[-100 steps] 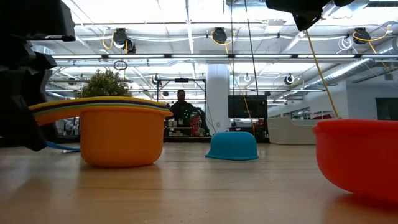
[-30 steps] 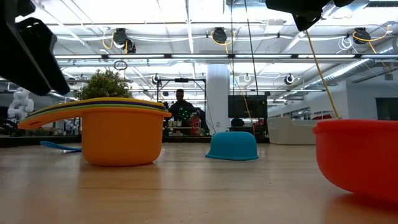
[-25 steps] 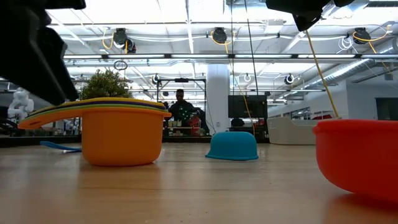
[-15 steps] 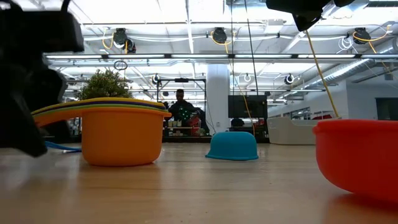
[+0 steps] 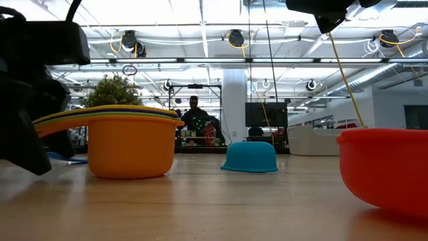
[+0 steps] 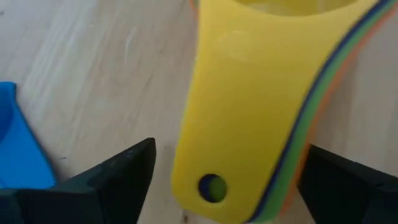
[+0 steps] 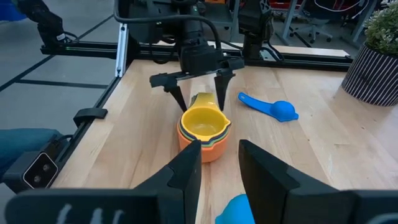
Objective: Nest measuring cups in basket
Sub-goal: Adjust the stacked measuring cup on the table
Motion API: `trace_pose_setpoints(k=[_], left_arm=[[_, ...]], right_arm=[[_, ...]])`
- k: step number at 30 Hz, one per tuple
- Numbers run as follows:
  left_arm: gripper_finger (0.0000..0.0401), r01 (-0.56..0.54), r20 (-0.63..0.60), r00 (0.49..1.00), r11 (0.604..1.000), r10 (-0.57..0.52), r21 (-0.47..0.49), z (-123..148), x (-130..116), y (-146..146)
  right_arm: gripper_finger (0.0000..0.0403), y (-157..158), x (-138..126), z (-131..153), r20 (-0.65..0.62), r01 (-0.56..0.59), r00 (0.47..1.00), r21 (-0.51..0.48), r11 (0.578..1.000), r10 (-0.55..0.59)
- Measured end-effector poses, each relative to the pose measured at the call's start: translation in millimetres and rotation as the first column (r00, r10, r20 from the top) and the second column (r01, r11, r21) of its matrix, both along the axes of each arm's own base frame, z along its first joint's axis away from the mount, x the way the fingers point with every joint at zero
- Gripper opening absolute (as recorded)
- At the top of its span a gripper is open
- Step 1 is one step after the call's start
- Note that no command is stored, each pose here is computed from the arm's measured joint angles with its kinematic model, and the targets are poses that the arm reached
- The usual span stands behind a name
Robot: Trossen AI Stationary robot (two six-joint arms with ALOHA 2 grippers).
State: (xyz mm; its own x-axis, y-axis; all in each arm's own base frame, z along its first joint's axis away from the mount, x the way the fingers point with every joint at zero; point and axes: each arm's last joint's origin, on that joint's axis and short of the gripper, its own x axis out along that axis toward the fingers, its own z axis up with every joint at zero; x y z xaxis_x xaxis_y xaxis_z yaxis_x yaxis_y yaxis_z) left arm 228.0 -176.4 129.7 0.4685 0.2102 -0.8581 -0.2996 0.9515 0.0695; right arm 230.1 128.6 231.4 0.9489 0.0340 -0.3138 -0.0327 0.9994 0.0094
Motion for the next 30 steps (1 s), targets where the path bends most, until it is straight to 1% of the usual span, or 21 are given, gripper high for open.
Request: trace_pose_setpoints(k=[5, 10, 14, 20, 22, 25, 27, 30], left_arm=[[0.0277, 0.018, -0.015, 1.000, 0.999, -0.018, -0.042, 3.3, 2.5, -3.6], [0.0212, -0.003, -0.040, 0.999, 0.997, 0.000, -0.074, 3.0, 4.5, -0.6], [0.0174, -0.036, -0.054, 0.998, 0.995, 0.031, -0.092, 2.6, 7.8, 4.7], [0.0128, -0.055, -0.064, 0.997, 0.993, 0.048, -0.104, 2.4, 10.8, 8.9], [0.0117, -0.055, -0.065, 0.997, 0.993, 0.048, -0.105, 2.4, 10.8, 9.1], [0.0115, -0.047, -0.078, 0.996, 0.992, 0.038, -0.118, 2.3, 10.5, 8.6], [0.0124, -0.048, -0.079, 0.996, 0.992, 0.038, -0.121, 2.3, 10.5, 8.5], [0.0150, -0.055, -0.079, 0.996, 0.990, 0.045, -0.126, 2.3, 10.5, 8.4]], right_arm=[[0.0100, -0.2, -0.1, -0.5, -0.004, 0.000, 1.000, -0.004, 1.000, 0.000], [0.0100, -0.3, -0.1, -0.5, -0.004, 0.003, 1.000, -0.009, 1.000, -0.003], [0.0100, -0.3, -0.1, -0.5, -0.004, 0.003, 1.000, -0.009, 1.000, -0.003], [0.0100, -0.3, -0.1, -0.5, -0.004, 0.003, 1.000, -0.009, 1.000, -0.003], [0.0100, -0.3, -0.1, -0.5, -0.004, 0.003, 1.000, -0.009, 1.000, -0.003], [0.0100, -0.4, -0.1, -0.5, -0.004, 0.004, 1.000, -0.009, 1.000, -0.004], [0.0100, -0.3, -0.1, -0.5, -0.004, 0.003, 1.000, -0.009, 1.000, -0.004], [0.0100, -0.4, -0.1, -0.5, -0.004, 0.004, 1.000, -0.009, 1.000, -0.004]])
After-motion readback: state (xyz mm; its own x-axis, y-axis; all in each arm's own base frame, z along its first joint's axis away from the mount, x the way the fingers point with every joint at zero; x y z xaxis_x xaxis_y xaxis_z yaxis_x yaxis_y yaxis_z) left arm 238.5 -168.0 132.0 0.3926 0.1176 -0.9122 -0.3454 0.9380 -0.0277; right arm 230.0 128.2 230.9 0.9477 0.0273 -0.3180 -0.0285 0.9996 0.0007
